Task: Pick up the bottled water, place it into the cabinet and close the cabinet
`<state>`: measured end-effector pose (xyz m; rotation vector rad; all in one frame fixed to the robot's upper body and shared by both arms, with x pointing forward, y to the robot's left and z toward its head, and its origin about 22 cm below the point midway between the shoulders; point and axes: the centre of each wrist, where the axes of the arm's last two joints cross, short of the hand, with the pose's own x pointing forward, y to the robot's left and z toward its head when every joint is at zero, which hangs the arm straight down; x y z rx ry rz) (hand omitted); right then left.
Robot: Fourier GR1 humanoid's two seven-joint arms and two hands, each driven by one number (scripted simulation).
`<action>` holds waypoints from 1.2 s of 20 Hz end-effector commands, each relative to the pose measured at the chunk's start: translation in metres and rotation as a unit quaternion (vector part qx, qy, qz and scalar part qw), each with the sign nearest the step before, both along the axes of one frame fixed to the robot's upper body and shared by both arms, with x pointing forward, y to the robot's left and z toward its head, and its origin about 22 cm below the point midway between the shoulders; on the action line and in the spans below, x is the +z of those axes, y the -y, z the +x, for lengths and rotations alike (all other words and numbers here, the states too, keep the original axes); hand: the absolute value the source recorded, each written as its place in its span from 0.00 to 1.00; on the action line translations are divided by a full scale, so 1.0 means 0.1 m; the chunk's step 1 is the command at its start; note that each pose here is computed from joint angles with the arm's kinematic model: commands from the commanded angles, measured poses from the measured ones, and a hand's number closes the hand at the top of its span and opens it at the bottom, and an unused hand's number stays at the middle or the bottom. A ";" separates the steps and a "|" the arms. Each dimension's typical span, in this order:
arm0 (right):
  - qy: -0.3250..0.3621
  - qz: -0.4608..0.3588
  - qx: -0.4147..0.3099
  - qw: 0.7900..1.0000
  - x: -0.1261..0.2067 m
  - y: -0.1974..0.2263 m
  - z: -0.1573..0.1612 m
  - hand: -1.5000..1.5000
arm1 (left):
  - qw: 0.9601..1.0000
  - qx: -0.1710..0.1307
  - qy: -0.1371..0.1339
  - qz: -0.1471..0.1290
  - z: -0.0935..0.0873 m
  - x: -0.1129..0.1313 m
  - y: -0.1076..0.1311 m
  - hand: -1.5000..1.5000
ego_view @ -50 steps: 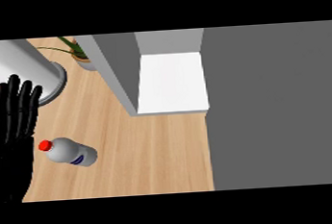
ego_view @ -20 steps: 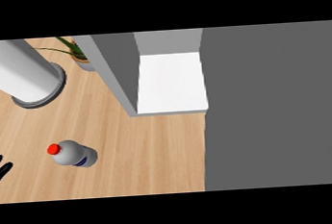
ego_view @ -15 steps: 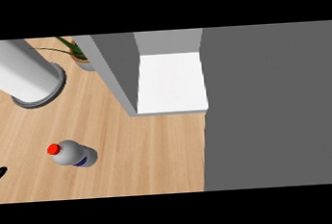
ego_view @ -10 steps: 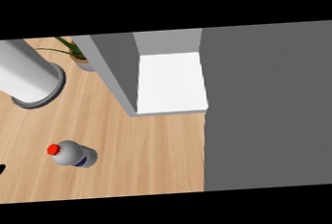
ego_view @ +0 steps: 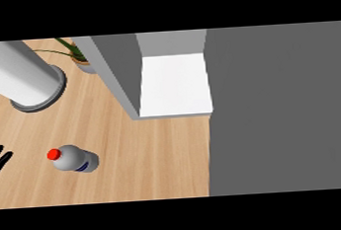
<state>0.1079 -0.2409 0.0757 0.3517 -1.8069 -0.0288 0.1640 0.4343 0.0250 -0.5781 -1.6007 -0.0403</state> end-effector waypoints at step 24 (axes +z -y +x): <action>0.004 0.004 0.008 1.000 -0.17 0.09 -0.20 0.00 | 0.996 0.002 -0.087 0.032 0.49 -1.21 0.19 0.00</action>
